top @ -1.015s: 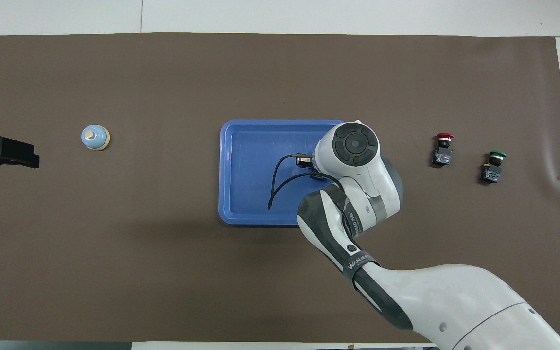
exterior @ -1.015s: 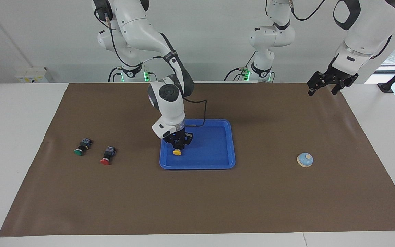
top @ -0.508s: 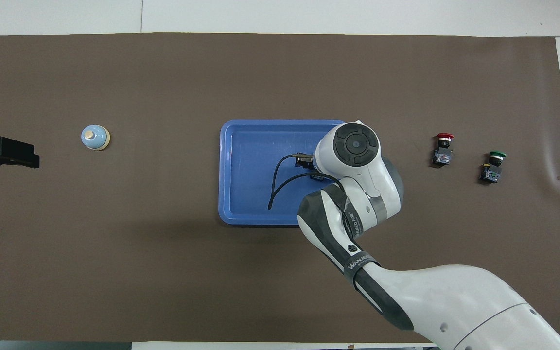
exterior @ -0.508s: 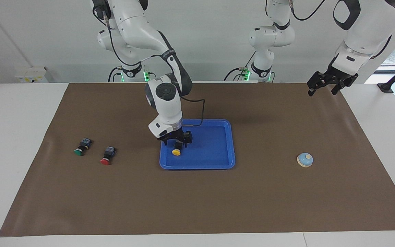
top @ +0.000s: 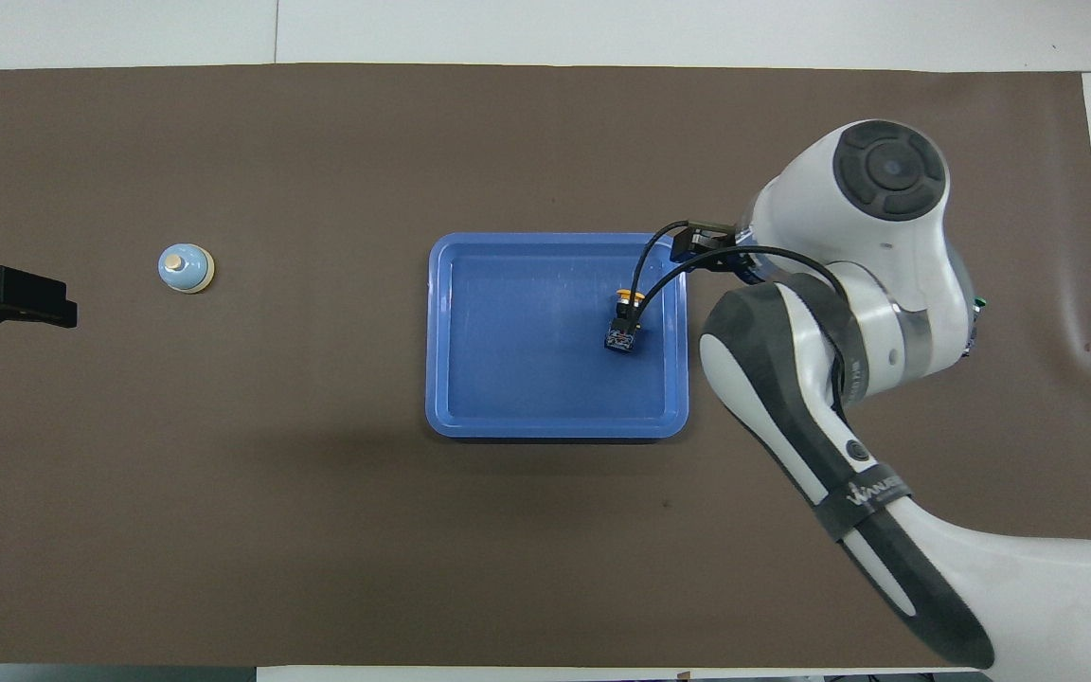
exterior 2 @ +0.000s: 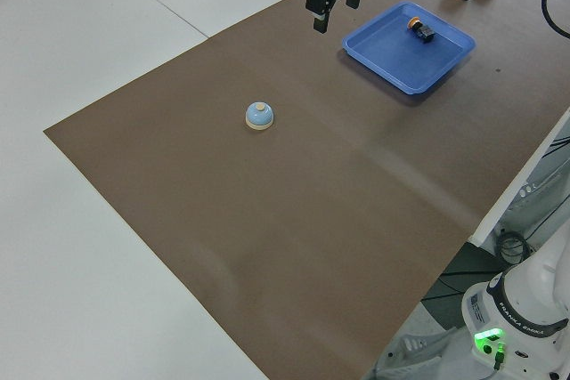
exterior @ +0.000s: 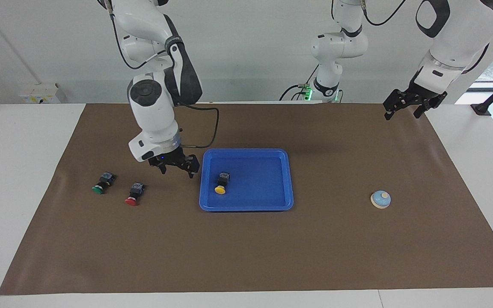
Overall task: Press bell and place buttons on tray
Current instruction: 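Move the right gripper to the red-capped button and grasp it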
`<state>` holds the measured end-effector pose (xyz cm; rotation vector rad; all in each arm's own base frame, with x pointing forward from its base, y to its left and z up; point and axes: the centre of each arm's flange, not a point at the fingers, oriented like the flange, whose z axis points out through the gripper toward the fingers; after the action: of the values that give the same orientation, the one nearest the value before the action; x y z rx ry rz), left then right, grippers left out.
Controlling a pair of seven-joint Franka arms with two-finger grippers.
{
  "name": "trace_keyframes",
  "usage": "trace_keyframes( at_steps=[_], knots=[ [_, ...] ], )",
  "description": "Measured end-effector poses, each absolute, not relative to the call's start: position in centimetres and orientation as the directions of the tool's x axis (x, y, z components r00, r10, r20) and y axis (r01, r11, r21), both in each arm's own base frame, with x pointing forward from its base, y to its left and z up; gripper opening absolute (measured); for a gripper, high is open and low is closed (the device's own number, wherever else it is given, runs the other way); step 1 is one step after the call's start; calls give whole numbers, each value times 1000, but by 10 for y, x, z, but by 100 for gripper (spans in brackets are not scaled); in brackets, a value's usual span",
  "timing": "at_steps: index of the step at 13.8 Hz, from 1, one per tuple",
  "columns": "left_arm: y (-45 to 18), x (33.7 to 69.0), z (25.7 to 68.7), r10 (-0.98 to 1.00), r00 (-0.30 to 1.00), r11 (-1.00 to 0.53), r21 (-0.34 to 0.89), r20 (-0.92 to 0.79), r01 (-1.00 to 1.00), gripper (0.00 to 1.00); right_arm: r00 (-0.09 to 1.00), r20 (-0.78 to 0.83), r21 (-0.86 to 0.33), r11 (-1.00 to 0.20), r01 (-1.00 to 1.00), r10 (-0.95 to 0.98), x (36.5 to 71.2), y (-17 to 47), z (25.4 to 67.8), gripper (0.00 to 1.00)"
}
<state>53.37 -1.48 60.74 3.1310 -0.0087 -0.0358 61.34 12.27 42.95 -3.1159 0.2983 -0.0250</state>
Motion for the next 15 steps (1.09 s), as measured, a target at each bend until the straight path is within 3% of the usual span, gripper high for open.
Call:
trace_keyframes(
  at_steps=[4,8,15],
  knots=[
    [-15,534,607,-6,1000,-1000,10,-23,-5,100,981,-12,10,-981,-192,-192,616,42,410,100],
    [-15,534,607,-6,1000,-1000,10,-23,-5,100,980,52,19,-981,-191,-190,600,-8,357,100],
    [-15,534,607,-6,1000,-1000,10,-23,-5,100,974,90,10,-978,-208,-206,582,-26,305,100]
  ],
)
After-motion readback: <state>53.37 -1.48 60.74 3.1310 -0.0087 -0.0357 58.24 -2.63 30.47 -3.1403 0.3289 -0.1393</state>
